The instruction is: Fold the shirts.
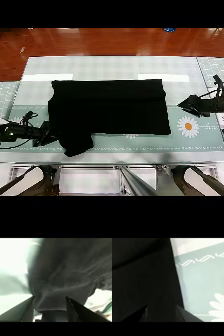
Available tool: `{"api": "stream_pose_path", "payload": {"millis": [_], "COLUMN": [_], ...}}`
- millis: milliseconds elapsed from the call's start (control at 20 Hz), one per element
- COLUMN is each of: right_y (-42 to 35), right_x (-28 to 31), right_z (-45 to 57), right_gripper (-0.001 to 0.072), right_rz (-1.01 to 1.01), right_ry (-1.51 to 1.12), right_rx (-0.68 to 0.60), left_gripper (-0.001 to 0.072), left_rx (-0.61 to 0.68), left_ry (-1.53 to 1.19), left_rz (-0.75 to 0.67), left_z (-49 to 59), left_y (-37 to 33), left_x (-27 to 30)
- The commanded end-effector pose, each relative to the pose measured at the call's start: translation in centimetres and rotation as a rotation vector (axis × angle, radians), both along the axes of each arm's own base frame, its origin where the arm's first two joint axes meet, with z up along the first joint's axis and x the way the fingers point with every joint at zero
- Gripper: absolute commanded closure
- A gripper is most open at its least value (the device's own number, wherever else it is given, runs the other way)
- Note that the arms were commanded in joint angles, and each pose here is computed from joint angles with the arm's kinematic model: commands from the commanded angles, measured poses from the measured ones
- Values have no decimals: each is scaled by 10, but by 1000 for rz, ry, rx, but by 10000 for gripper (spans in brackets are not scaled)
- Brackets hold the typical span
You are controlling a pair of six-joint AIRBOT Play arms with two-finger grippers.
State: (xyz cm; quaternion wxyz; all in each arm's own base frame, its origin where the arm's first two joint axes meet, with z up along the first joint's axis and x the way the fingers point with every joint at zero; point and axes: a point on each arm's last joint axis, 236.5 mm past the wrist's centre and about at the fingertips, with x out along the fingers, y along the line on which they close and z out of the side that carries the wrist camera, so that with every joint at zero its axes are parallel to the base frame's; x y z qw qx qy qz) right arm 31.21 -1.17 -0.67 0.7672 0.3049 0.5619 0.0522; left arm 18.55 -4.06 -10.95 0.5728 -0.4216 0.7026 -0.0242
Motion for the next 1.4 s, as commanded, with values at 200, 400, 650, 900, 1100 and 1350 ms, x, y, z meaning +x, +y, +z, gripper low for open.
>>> {"api": "stream_pose_path", "payload": {"millis": [200,400,650,900,1100,1350], "right_y": [-15,-35,18,29,44,77], "right_x": [3,-68,-109,-115,-81,-55], "right_z": [-1,-41,-79,-92,-97,-100], "right_gripper": [302,303,302,302,303,691], "right_rz": [-58,-114,-43,18,-64,50], "right_ry": [-11,250,365,416,345,256], "right_rx": [-17,1,121,107,214,174], "left_gripper": [681,681,681,681,681,681], "left_rx": [118,109,108,111,104,101], "left_ry": [-58,-51,-52,-55,-64,-81], "left_rz": [-154,-159,-162,-160,-142,-137], "left_z": [-29,-28,-27,-28,-27,-22], "left_y": [-21,-22,-22,-21,-23,-23], "left_x": [10,8,8,8,13,20]}}
